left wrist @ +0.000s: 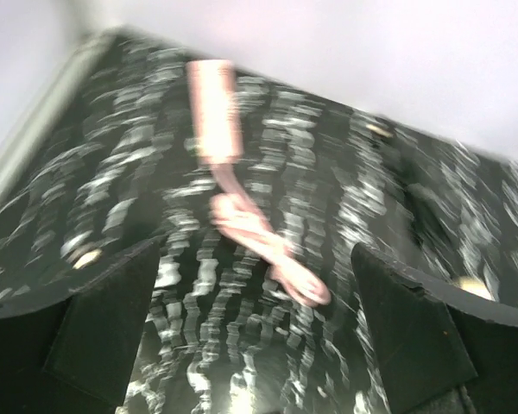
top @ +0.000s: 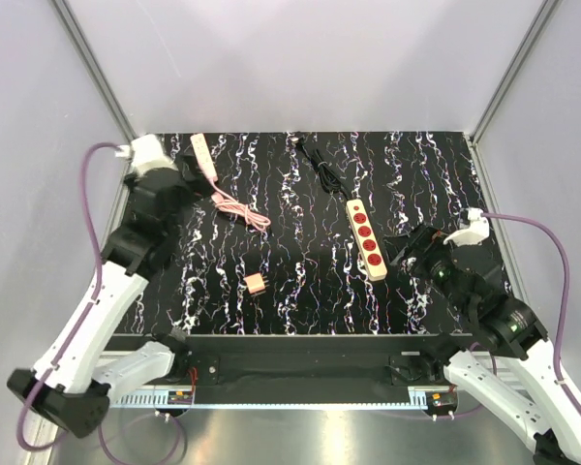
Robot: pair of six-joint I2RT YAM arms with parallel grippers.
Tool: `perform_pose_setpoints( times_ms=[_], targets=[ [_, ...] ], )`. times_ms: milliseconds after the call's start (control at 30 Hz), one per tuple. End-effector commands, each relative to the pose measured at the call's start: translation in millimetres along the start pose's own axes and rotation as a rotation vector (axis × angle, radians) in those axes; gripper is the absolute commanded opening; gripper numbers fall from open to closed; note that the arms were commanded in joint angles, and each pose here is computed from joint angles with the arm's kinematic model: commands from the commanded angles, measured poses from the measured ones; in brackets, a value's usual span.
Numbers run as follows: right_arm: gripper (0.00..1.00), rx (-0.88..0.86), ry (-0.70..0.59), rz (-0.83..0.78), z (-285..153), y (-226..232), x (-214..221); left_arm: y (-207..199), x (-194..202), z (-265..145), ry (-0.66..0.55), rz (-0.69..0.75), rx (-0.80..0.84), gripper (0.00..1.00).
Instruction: Insert the plug
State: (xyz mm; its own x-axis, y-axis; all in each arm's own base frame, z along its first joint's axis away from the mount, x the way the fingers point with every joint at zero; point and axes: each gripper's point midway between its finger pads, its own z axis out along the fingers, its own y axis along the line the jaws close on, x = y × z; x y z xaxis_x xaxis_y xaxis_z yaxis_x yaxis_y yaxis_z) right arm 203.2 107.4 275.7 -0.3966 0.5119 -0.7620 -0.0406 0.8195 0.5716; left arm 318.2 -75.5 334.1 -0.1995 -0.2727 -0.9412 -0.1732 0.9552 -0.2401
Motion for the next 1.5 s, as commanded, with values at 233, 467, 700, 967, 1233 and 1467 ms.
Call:
perform_pose_setpoints(
  times_ms=[233,467,700,967,1233,1467],
  targets=[
    [1.0,-0.128,-0.047,-0.023,-11.0,16.2,-7.1,137.9,65.3,46.5,0.3,-0.443,-0.343,0.99],
    [1.0,-0.168,-0.065,0.022,-21.9,11.9,-2.1,199.4,135.2,70.1,0.556,-0.649,-0.472,0.98],
    [1.0,-0.192,-0.079,-0.012,-26.6,12.5,-3.5,207.5,179.1,97.0,0.695,-0.731,-0.454,0.93],
    [1.0,-0.217,-0.114,-0.004,-37.6,9.8,-7.0,236.7,197.1,99.4,0.682,-0.664,-0.583,0.84],
    [1.0,-0.185,-0.138,-0.003,-42.2,-0.2,-9.6,235.9,214.7,103.7,0.733,-0.652,-0.557,0.63],
    [1.0,-0.138,-0.157,-0.015,-43.3,-11.2,-11.8,219.1,223.3,112.1,0.796,-0.638,-0.446,0.41]
  ],
)
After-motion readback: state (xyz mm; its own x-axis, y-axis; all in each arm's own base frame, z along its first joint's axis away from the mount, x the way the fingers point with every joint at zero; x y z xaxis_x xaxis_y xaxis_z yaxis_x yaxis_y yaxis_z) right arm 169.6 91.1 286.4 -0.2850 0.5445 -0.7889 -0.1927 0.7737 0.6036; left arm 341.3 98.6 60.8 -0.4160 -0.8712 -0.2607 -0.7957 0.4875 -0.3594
